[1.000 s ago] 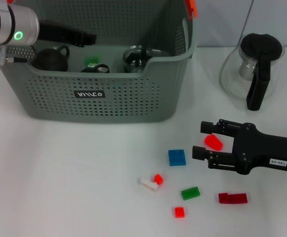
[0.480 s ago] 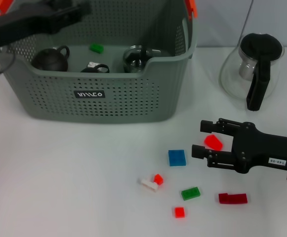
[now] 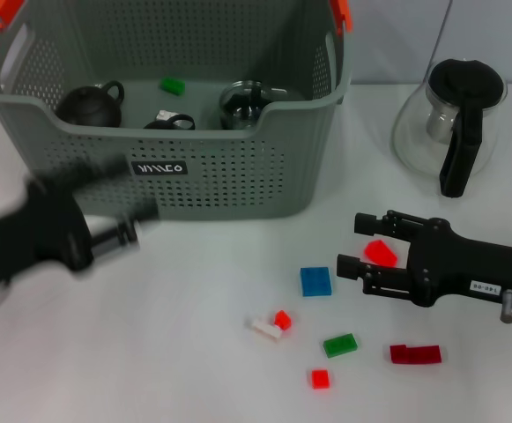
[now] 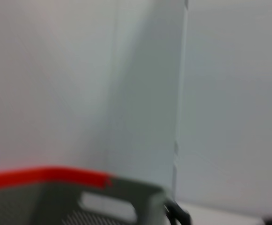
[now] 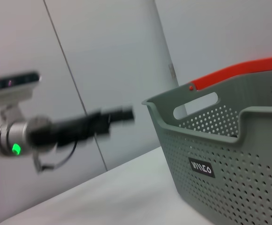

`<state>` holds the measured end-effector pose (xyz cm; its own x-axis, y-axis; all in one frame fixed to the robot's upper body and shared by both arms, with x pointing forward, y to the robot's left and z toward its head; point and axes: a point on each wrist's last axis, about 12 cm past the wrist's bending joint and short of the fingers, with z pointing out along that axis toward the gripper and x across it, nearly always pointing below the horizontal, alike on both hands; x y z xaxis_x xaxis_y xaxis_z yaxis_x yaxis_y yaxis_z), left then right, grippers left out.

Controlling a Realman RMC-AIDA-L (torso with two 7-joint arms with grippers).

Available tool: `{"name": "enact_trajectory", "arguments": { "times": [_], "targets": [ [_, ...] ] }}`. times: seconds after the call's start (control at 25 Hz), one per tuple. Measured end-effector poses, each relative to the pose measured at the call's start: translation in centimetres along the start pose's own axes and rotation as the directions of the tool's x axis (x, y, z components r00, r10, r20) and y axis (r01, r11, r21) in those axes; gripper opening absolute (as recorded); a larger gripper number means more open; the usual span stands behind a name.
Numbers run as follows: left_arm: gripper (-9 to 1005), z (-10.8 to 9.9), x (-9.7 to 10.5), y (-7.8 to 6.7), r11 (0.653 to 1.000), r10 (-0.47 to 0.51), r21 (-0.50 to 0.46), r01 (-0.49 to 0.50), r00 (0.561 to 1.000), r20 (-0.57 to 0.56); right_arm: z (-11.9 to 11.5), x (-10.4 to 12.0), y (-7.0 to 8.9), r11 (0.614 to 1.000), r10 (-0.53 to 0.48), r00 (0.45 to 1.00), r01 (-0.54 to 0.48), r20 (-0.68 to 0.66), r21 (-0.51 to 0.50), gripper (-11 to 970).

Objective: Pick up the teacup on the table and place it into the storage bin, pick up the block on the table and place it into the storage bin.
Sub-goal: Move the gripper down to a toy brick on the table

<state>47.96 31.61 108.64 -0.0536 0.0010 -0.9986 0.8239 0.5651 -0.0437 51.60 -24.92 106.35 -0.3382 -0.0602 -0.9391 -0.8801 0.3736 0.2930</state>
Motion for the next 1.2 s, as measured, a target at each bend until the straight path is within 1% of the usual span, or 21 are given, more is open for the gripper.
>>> {"name": "enact_trajectory", "arguments": {
  "times": [0.08, 0.16, 0.32, 0.48, 0.64, 0.76, 0.88, 1.04, 1.2],
  "targets": [
    [658, 0.1, 1.2, -0.9, 0.999, -0.007, 0.039, 0.009, 0.998, -0.059, -0.2, 0.1, 0.0, 1.000, 0.002, 1.000, -0.002, 0.000, 0.003, 820],
    [659, 0.4, 2.3, -1.6, 0.996, -0.030, 0.085, 0.040, 0.992, -0.121, -0.4, 0.1, 0.0, 1.000, 0.001, 1.000, -0.001, -0.004, 0.005, 820],
    [659, 1.4, 3.5, -2.2, 0.984, -0.043, 0.158, 0.077, 0.977, -0.211, -0.9, 0.4, 0.0, 1.000, -0.013, 1.000, 0.014, -0.016, 0.007, 820],
    [658, 3.4, 4.8, -2.8, 0.967, -0.004, 0.239, 0.084, 0.948, -0.317, -1.8, 1.1, 0.3, 0.997, -0.067, 0.998, 0.067, -0.015, 0.025, 820],
    [659, 5.8, 6.0, -3.0, 0.957, 0.057, 0.283, 0.064, 0.916, -0.398, -2.0, 1.3, 0.5, 0.996, -0.088, 0.996, 0.088, -0.004, 0.035, 820],
    [652, 7.4, 6.2, -2.9, 0.950, 0.093, 0.308, 0.047, 0.901, -0.425, -1.9, 1.4, 0.5, 0.996, -0.084, 0.996, 0.084, -0.004, 0.033, 819],
    [645, 8.4, 6.1, -2.6, 0.948, 0.113, 0.316, 0.031, 0.897, -0.427, -1.9, 1.3, 0.4, 0.996, -0.085, 0.996, 0.085, -0.006, 0.033, 819],
    [635, 8.9, 6.2, -2.6, 0.943, 0.160, 0.334, -0.013, 0.895, -0.416, -1.8, 1.3, 0.4, 0.996, -0.085, 0.996, 0.085, -0.005, 0.032, 819],
    [626, 9.1, 6.9, -3.0, 0.928, 0.247, 0.358, -0.104, 0.891, -0.382, -1.8, 1.3, 0.5, 0.996, -0.086, 0.996, 0.086, 0.000, 0.032, 819]
  ]
}}
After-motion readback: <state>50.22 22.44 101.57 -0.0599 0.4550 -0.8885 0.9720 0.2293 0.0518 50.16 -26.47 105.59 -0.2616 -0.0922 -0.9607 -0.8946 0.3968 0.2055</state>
